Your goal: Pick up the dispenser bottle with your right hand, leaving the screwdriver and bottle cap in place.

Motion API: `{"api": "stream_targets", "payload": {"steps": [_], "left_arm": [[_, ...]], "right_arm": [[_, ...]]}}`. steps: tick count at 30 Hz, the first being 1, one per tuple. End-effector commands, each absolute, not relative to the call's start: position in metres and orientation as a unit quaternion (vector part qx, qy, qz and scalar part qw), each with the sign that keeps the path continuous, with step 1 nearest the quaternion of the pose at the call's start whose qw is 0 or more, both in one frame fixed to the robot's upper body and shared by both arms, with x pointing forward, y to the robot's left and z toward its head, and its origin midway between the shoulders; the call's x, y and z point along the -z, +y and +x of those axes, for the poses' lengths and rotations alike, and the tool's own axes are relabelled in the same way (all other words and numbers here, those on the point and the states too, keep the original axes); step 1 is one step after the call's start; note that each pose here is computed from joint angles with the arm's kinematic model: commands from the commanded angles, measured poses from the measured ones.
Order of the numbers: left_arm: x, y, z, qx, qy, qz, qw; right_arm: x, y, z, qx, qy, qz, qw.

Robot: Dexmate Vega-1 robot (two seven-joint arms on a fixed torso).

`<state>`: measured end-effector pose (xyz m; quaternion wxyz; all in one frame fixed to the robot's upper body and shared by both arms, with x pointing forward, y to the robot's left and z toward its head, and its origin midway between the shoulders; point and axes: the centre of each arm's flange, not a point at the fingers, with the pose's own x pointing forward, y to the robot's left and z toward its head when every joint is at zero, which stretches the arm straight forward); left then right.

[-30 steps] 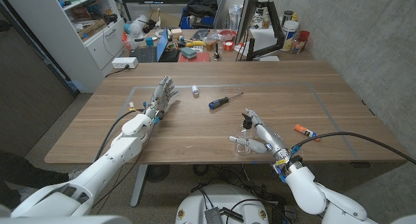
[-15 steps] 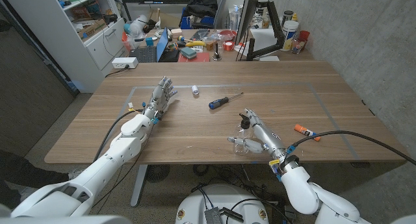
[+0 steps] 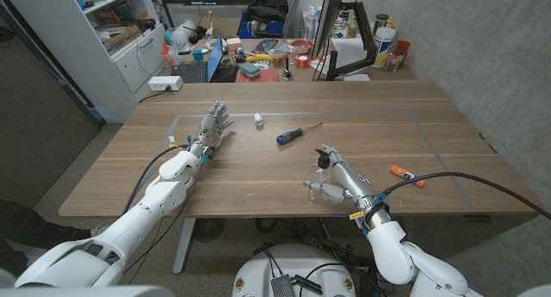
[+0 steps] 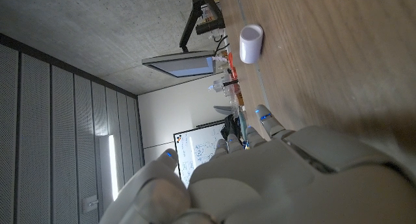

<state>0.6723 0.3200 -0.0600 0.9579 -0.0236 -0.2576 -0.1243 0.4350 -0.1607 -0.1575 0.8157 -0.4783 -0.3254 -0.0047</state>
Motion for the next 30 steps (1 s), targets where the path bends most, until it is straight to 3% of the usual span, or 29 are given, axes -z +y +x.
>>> {"api": "stream_targets", "payload": {"steps": [1,30], "left_arm": [[0.0603,0.3196,0.6735,0.124,-0.257,-0.024,0.958],[0.0565,0.3110,0.6656,0.121,-0.267,-0.021,0.956]], "right_arm": [[0.1585,-0.1611,0.4366,0.007,-0.334,-0.477,0.813],[0.1613,-0.1699,0.4311,0.034,-0.350,-0.468,0.811]]}}
